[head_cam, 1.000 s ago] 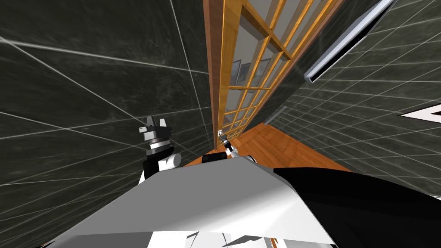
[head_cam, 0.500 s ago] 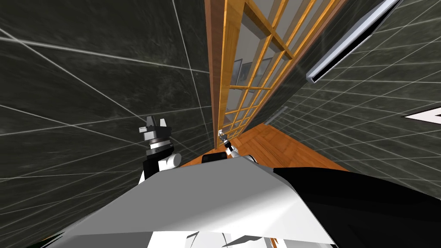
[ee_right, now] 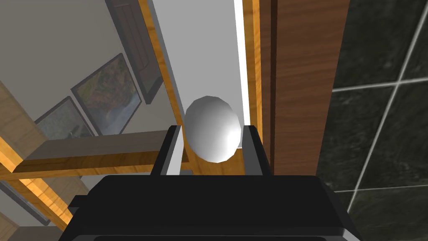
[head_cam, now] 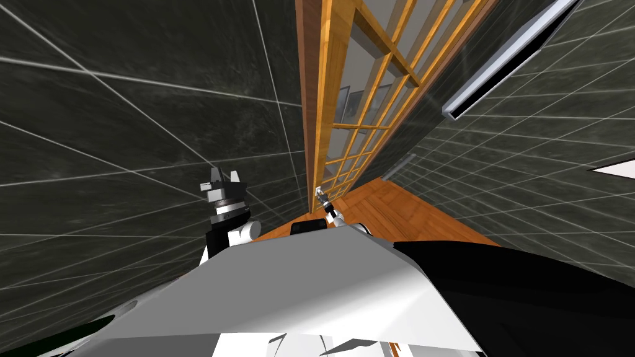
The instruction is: Pull the door open
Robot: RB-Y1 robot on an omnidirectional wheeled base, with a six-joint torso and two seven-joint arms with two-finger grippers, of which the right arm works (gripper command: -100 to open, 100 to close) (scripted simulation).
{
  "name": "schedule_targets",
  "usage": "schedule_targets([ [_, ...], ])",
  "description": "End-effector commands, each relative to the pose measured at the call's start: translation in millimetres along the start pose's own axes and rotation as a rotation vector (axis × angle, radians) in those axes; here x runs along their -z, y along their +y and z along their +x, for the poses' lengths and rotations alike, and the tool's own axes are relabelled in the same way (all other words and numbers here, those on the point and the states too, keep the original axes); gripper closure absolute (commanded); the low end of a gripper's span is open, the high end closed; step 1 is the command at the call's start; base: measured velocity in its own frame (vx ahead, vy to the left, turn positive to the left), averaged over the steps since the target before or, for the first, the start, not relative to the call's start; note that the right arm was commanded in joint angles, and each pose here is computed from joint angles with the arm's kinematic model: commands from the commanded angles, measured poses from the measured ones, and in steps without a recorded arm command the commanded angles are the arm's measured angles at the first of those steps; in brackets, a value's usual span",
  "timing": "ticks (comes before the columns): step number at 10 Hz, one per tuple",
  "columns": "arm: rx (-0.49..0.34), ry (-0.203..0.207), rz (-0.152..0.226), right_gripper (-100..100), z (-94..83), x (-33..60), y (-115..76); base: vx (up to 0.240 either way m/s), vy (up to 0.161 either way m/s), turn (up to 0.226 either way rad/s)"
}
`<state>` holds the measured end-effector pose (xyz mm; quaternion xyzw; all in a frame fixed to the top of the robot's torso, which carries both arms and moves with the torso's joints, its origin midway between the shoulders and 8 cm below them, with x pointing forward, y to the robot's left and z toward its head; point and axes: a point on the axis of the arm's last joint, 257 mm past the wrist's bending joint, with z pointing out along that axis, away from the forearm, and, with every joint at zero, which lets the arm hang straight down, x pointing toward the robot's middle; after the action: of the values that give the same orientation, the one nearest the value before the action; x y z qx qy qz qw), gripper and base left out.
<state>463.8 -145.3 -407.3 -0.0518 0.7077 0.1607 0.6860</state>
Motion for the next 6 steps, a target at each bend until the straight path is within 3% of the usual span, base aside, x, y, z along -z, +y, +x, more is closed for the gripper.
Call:
schedule_targets([
  [1, -0.044, 0.001, 0.015, 100, -0.2, 2.5, -9.7, -0.045, -0.016, 0.061],
  [6, -0.162, -0.002, 0.037, 100, -1.4, 5.4, -23.6, -0.041, -0.012, 0.056],
])
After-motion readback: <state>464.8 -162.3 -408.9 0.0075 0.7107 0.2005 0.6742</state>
